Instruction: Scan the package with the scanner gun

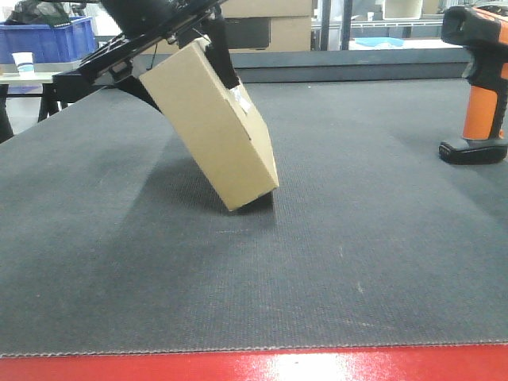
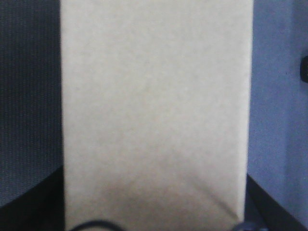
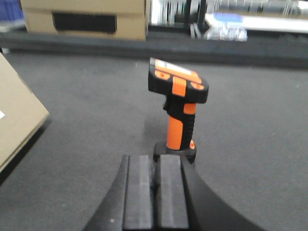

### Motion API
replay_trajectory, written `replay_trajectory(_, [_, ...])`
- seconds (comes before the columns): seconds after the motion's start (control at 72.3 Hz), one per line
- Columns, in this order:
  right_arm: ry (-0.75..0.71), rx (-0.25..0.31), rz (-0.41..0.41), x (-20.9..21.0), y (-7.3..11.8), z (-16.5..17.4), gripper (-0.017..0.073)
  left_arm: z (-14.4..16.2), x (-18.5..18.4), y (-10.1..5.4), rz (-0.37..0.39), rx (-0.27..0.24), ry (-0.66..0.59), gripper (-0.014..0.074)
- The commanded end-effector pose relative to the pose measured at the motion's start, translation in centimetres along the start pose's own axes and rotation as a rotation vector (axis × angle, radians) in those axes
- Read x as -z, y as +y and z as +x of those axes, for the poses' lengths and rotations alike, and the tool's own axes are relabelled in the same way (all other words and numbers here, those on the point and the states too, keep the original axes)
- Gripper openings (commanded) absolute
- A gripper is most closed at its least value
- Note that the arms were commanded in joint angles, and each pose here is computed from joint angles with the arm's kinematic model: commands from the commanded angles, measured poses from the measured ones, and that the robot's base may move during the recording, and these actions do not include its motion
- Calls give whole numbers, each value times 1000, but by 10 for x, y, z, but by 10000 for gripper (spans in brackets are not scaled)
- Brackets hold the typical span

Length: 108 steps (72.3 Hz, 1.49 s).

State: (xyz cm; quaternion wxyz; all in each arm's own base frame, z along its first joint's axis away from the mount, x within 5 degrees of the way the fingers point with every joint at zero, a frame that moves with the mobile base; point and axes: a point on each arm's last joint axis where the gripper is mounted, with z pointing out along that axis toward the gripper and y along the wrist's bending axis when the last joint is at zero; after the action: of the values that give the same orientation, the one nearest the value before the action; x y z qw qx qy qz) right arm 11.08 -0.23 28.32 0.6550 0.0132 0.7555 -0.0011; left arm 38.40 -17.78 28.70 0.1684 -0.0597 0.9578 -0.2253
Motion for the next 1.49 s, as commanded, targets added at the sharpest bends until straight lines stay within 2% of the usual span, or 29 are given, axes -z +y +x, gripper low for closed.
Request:
replay_trajectory(0.0, [-24,8,15,-28,-1,-6,-168,0,6,-5,21,-15,-14,-111])
replay_trajectory(0.208, [-157,17,51,-79,-5,-3,-168,0,6,-5,22,-17,-21,-111])
replay_trajectory(0.346, [-115,21,61,-104,-7,15,-168,-1,6,-5,25,-17,-29,-111])
replay_trajectory(0.429, [-90,-6,91,-119,-10,29,-162,-1,6,-6,26,-16,-33,-111])
replay_trajectory(0.47, [-79,-37,118,-125,-13,35,-160,-1,6,-6,26,-16,-33,-111])
replay_trajectory(0.512, [-59,-108,151,-130,-18,43,-160,-1,6,-6,26,-16,-33,-111])
replay_trajectory(0.54, [-49,-177,167,-134,-22,49,-160,-1,6,-6,26,-16,-33,-111])
replay_trajectory(0.567, [-45,-215,168,-137,-24,53,-160,-1,6,-6,26,-16,-33,-111])
replay_trajectory(0.623, [-49,-211,130,-143,-26,57,-160,-1,6,-6,26,-16,-33,-111])
replay_trajectory(0.706, [-19,-153,29,-153,-26,63,-160,-1,6,-6,26,-16,-33,-111])
replay_trajectory(0.761, [-7,-148,13,-158,-31,64,-160,-1,6,-6,27,-16,-35,-111])
replay_trajectory(0.968, [-69,-163,81,-173,-57,56,-160,-1,6,-6,27,-16,-35,-111])
replay_trajectory(1.273, [-74,-157,62,-205,-60,55,-160,-1,5,-5,26,-16,-32,-111])
replay_trajectory(1.48, [-56,-181,65,-215,-56,62,-160,0,5,-5,18,-16,-13,-111])
